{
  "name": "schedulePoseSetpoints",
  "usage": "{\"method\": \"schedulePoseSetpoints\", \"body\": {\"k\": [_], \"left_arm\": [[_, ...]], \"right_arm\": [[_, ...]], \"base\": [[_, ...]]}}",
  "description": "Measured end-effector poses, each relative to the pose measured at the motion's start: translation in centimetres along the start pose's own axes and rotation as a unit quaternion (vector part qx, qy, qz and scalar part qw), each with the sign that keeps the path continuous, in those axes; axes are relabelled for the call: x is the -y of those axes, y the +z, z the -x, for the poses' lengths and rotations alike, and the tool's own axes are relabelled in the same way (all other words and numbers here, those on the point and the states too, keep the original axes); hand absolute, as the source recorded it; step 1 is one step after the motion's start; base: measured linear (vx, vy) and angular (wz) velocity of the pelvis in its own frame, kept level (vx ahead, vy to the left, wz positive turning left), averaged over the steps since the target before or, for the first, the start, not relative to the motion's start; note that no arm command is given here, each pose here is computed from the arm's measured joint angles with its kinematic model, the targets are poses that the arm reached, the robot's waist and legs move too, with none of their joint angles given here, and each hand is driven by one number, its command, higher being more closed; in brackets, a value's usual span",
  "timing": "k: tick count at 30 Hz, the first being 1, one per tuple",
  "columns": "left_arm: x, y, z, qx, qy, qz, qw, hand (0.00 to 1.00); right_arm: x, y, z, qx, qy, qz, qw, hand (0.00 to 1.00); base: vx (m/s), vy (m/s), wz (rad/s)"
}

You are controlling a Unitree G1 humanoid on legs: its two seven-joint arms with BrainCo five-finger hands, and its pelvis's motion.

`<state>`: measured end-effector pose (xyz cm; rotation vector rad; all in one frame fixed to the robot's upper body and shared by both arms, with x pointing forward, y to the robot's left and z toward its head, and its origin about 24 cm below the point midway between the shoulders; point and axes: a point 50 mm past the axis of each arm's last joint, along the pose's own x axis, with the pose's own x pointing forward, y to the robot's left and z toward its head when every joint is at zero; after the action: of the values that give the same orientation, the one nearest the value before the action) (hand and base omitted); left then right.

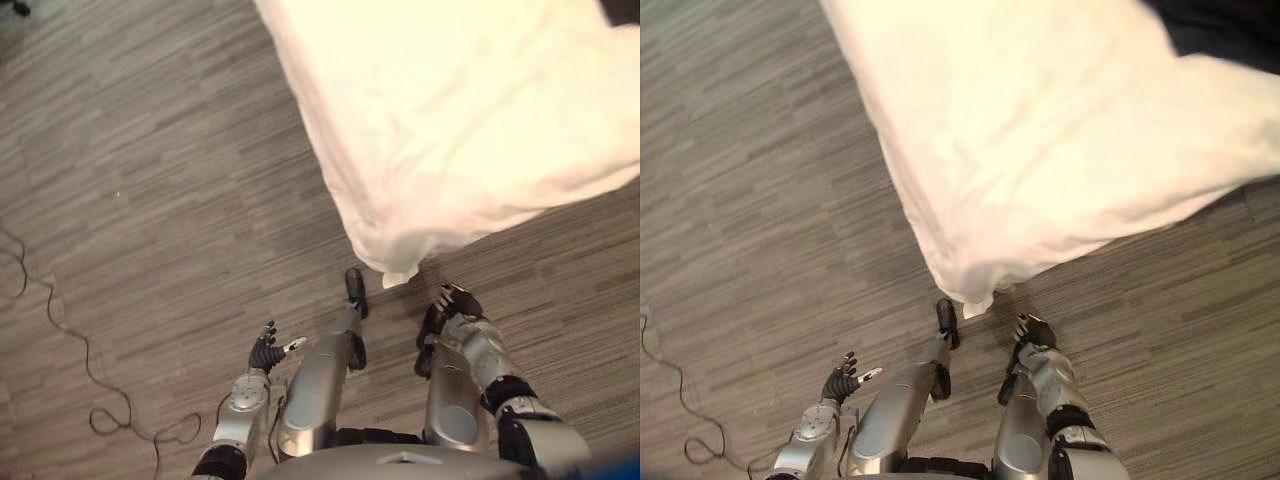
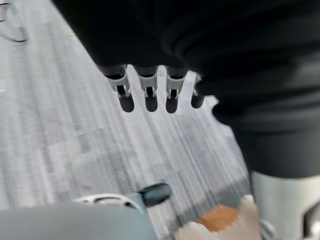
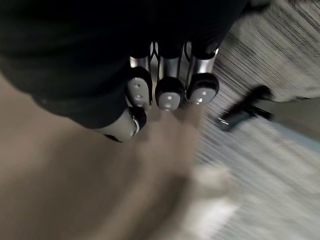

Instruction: Tidy the bed and pick cloth on bed and put in laundry

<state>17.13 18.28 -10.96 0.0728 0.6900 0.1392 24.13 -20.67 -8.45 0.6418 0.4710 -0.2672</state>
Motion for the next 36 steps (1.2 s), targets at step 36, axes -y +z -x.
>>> {"method": "schedulePoseSetpoints", "body": {"k": [36], "left_arm": [[3.1,4.8,-3.2,-0.023,-0.03,-0.014,0.999,0.0]], "right_arm": [[-23.3,20.7,3.9,0.355,0.364,0.01,0.861,1.0]], "base": [[0.01,0.004,-0.06]]}}
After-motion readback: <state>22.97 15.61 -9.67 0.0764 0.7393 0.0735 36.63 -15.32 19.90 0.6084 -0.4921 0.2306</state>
